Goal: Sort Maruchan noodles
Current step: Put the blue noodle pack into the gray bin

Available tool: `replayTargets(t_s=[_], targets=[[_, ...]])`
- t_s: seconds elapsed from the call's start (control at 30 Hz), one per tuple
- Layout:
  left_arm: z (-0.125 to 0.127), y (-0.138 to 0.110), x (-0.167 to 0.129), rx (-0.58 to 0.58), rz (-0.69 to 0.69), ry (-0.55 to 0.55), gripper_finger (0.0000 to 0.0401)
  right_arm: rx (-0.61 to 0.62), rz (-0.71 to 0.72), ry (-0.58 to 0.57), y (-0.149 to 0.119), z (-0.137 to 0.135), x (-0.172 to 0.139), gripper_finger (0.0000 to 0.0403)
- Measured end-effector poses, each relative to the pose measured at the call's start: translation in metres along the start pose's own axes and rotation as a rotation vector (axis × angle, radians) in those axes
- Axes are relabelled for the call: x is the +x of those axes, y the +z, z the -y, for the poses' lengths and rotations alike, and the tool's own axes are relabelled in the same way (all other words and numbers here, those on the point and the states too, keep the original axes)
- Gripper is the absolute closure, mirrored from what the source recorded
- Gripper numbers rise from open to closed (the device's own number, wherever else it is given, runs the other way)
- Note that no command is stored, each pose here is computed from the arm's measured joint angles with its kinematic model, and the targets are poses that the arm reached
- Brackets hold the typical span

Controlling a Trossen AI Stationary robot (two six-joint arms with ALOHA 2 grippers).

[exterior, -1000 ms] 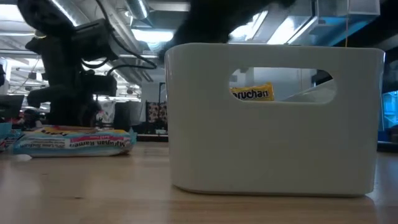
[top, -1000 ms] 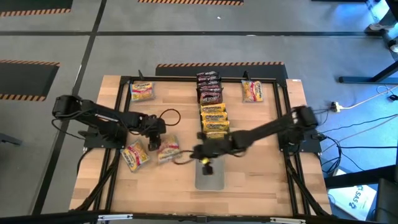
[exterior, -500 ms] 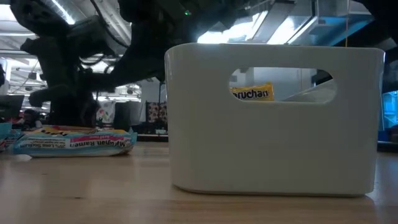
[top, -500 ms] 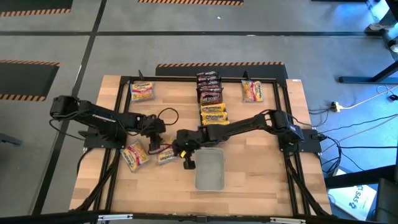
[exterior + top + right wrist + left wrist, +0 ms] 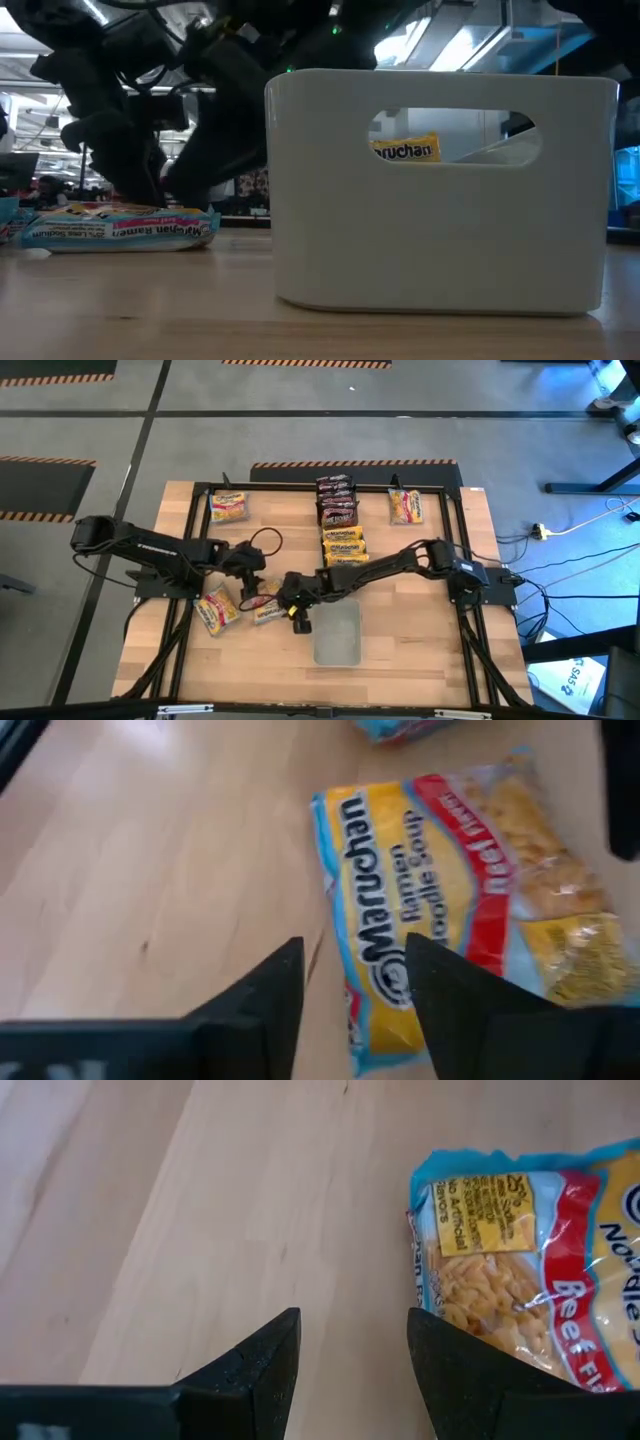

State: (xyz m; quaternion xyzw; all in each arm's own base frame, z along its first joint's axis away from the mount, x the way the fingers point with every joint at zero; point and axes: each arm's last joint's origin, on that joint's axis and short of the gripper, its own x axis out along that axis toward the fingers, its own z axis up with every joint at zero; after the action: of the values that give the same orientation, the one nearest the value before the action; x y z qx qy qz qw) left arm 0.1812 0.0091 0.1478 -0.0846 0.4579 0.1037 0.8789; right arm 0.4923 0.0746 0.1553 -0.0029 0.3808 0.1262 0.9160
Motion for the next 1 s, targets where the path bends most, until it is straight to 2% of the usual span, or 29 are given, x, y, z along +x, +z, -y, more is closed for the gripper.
replayTargets(t_s=[0.1,0.17,0.3,0.4,0.57,0.67,0.77,0.87,1.0], targets=[[0.0,-0.003,0.001,-0.031,0.001,-0.003,0.0221,-0.021,-0.005,0.003,-0.006,0.001,0.01,0.0232],[0.0,-0.006,0.002,-0.052,-0.02,-0.037,0.0221,-0.029,-0.021,-0.034,-0.01,0.003,0.013,0.0231],[0.003,-0.011,0.002,-0.057,-0.08,-0.13,0.0221,-0.067,-0.086,-0.17,-0.015,0.012,0.012,0.0237],[0.005,-0.012,0.002,-0.047,-0.098,-0.152,0.0221,-0.107,-0.126,-0.282,-0.014,0.018,0.007,0.0242],[0.008,-0.014,0.002,-0.033,-0.104,-0.165,0.0221,-0.174,-0.111,-0.48,0.004,0.029,-0.004,0.0246],[0.01,-0.014,0.001,-0.029,-0.105,-0.183,0.0221,-0.184,-0.156,-0.543,0.014,0.031,-0.014,0.0247],[0.011,-0.014,-0.002,-0.027,-0.128,-0.21,0.0221,-0.153,-0.167,-0.512,0.026,0.024,-0.029,0.0247],[0.011,-0.013,-0.006,-0.027,-0.118,-0.208,0.0221,-0.091,-0.14,-0.416,0.033,0.017,-0.039,0.0247],[0.01,-0.01,-0.014,-0.03,-0.063,-0.217,0.0221,0.056,-0.126,-0.327,0.031,0.023,-0.04,0.0247]])
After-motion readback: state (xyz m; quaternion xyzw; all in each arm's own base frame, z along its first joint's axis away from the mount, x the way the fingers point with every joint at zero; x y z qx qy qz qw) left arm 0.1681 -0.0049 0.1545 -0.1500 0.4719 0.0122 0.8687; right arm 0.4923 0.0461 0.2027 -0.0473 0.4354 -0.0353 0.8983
